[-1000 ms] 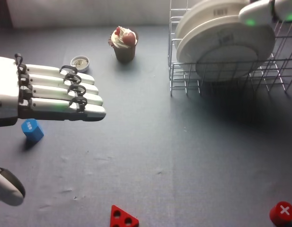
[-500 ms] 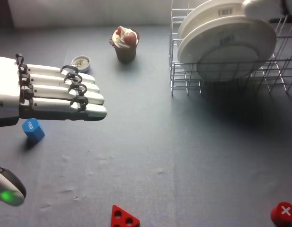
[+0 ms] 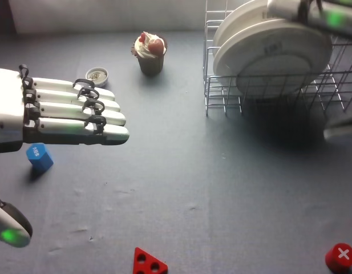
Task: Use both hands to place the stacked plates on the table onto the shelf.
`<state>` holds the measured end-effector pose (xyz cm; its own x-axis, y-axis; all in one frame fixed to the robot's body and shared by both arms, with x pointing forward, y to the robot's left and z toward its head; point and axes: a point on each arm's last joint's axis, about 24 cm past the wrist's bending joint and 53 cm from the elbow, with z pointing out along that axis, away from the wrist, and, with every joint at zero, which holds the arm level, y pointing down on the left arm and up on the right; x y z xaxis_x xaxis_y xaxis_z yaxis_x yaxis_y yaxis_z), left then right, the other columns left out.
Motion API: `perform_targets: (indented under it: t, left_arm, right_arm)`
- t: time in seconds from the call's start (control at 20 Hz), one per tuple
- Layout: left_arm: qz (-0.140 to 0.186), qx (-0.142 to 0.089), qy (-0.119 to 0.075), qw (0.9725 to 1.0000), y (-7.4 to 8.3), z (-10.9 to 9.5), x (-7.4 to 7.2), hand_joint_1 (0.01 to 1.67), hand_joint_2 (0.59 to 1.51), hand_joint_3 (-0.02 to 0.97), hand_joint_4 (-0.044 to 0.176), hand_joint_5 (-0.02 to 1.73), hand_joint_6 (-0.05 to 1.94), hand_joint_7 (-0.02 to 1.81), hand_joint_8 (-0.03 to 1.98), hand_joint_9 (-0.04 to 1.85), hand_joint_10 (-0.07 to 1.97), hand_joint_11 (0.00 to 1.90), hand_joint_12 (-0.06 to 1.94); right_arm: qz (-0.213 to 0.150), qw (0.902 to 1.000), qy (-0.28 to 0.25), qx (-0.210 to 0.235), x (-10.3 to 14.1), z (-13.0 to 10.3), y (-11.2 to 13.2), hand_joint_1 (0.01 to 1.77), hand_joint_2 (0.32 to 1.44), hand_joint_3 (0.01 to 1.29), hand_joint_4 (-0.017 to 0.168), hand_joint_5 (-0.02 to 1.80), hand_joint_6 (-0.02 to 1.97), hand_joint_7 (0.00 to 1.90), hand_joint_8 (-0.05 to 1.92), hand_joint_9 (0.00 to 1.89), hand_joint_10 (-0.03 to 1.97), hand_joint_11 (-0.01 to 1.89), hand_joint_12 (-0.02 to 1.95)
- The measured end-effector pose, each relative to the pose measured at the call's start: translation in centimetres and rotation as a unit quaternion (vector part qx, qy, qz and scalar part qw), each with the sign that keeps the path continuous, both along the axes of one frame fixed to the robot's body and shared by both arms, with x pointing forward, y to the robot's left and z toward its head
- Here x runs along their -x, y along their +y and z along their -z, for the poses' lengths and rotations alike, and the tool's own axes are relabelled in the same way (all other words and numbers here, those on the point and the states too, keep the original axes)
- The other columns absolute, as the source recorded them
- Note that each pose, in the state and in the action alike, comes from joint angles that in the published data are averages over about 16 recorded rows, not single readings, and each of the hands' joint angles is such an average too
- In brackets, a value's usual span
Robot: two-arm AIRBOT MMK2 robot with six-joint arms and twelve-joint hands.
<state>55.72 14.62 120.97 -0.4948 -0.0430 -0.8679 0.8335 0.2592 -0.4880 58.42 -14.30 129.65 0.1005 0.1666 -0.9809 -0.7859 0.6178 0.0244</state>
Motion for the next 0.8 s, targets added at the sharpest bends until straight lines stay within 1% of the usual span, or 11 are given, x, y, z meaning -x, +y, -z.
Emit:
perform_targets:
  t: [0.1,0.2,0.4,0.6,0.8]
  left_arm:
    - [0.000,0.000,0.000,1.0000,0.0,0.0,0.0,0.03,0.900,0.020,0.003,0.07,0.02,0.10,0.00,0.10,0.01,0.10,0.00]
    - [-0.001,0.000,0.000,1.0000,0.1,0.0,0.0,0.03,0.899,0.019,0.003,0.06,0.02,0.09,0.00,0.09,0.01,0.10,0.00]
    - [-0.002,-0.001,-0.001,1.0000,0.2,-0.1,0.0,0.03,0.894,0.020,0.003,0.07,0.02,0.09,0.00,0.09,0.01,0.10,0.00]
    - [-0.003,-0.001,-0.001,1.0000,0.3,-0.1,-0.1,0.03,0.889,0.020,0.003,0.06,0.02,0.10,0.00,0.09,0.01,0.09,0.00]
    - [-0.003,-0.002,-0.002,1.0000,0.3,-0.1,-0.1,0.03,0.887,0.020,0.003,0.06,0.02,0.09,0.00,0.09,0.01,0.08,0.00]
  right_arm:
    - [-0.018,0.9987,-0.033,0.034,2.4,0.8,0.3,0.18,0.96,0.01,0.006,0.11,0.01,0.17,0.01,0.16,0.02,0.19,0.00]
    - [-0.032,0.9964,-0.055,0.056,4.3,1.4,0.5,0.11,0.97,0.01,0.008,0.11,0.01,0.16,0.01,0.16,0.02,0.18,0.00]
    - [-0.051,0.9933,-0.062,0.084,7.0,2.5,0.4,0.04,1.00,0.01,0.009,0.12,0.01,0.17,0.01,0.16,0.02,0.19,0.00]
    - [-0.058,0.9920,-0.052,0.100,8.1,3.4,0.2,0.03,1.01,0.01,0.009,0.13,0.01,0.18,0.01,0.18,0.02,0.20,0.00]
    - [-0.057,0.9920,-0.043,0.104,8.6,3.7,0.1,0.04,1.01,0.01,0.009,0.13,0.01,0.18,0.01,0.19,0.02,0.21,0.00]
